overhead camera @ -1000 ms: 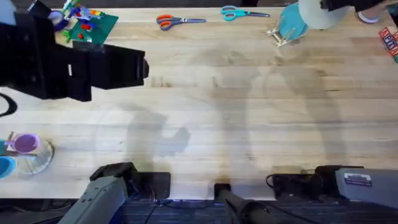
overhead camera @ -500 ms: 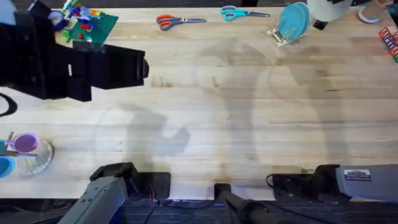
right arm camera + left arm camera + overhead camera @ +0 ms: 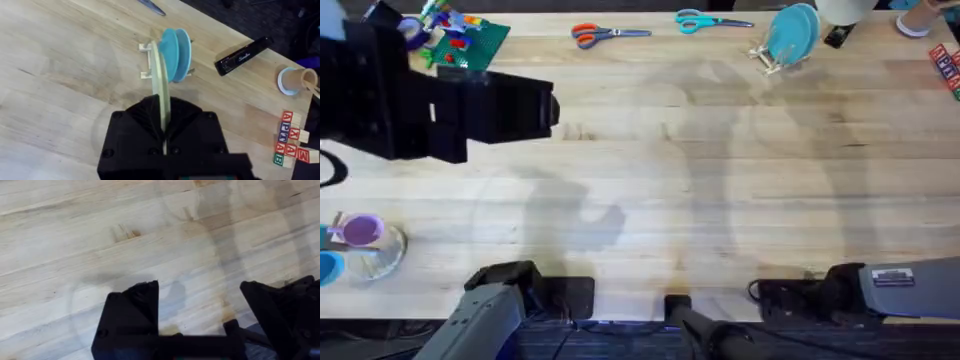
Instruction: Pick up the plates from the table one by one and place each into a slot on the dish rack.
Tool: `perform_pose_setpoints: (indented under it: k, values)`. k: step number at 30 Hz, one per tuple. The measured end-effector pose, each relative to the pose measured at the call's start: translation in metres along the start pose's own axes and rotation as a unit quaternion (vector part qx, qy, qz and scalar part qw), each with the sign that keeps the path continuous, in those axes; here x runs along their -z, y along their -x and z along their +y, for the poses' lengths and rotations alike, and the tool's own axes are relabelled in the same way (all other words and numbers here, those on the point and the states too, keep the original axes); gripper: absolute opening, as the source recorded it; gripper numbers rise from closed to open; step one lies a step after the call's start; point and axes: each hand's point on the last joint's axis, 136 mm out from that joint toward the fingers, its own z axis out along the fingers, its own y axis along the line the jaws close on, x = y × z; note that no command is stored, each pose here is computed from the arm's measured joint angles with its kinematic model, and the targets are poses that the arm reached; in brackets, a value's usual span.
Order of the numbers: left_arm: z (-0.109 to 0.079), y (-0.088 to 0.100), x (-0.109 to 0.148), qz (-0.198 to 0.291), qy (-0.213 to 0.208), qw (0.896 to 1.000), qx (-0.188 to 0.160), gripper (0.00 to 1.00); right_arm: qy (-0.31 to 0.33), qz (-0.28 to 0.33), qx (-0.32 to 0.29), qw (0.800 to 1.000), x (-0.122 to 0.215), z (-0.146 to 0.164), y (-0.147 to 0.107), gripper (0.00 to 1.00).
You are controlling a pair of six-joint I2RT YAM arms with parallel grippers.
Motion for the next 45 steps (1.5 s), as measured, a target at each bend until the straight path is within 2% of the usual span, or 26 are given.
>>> perform_pose_setpoints:
  k: [9, 45]
  values:
    - [0.0, 0.0, 0.0, 0.0, 0.0, 1.0, 0.0, 0.993, 0.0, 0.007, -0.002, 1.0, -0.02, -0.003, -0.001, 0.031]
    - [0.0, 0.0, 0.0, 0.0, 0.0, 1.0, 0.0, 0.992, -0.009, -0.004, -0.015, 1.0, -0.056, -0.012, 0.007, 0.031]
